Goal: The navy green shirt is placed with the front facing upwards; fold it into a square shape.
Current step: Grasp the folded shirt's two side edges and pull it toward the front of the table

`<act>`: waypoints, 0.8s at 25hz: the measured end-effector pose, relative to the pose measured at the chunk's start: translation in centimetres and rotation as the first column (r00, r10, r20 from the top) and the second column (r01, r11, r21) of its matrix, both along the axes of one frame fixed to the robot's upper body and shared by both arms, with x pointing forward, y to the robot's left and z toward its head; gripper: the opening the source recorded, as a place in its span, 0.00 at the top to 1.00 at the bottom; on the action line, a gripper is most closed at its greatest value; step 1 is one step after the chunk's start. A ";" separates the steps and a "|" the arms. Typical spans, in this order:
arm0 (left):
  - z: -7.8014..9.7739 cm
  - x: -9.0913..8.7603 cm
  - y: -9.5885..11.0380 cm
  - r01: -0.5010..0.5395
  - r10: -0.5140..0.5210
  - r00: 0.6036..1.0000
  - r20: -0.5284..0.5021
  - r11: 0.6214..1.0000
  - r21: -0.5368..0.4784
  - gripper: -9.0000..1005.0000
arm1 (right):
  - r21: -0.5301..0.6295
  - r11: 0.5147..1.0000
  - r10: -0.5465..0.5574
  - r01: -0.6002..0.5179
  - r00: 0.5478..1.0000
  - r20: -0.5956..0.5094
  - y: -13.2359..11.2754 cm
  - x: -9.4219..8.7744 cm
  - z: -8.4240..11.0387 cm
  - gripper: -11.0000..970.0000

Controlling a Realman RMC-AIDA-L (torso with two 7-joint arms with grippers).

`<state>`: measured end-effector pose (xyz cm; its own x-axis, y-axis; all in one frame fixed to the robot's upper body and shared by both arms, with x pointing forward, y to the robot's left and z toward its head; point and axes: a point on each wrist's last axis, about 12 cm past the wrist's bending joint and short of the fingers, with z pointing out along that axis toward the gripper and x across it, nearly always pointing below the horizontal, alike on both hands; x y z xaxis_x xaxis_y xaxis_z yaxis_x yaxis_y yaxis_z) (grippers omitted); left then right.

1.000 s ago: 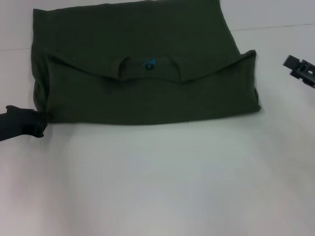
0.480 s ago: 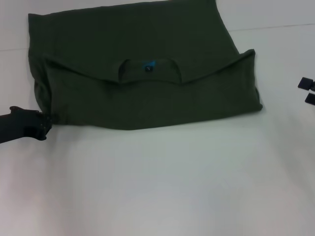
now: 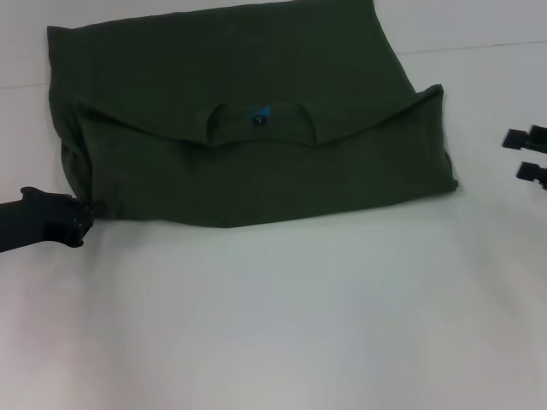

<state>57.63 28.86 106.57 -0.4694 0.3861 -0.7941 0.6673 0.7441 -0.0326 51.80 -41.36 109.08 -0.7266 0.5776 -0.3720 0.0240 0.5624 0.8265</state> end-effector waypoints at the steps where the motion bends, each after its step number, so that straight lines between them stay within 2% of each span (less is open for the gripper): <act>1: 0.0 0.0 0.0 0.000 0.000 1.000 0.000 1.000 0.000 0.97 | -0.007 1.000 -0.002 0.002 1.000 0.001 0.3 0.4 -0.1 0.11; 7: 0.1 0.1 -0.1 0.005 -0.005 1.000 0.002 1.000 0.000 0.97 | -0.055 0.998 -0.003 0.003 1.000 0.003 2.2 2.2 -1.0 0.12; 20: 0.2 0.2 -0.1 0.004 -0.004 1.000 0.004 1.000 0.000 0.97 | -0.090 0.996 -0.011 0.013 1.000 0.015 6.0 3.8 -3.3 0.12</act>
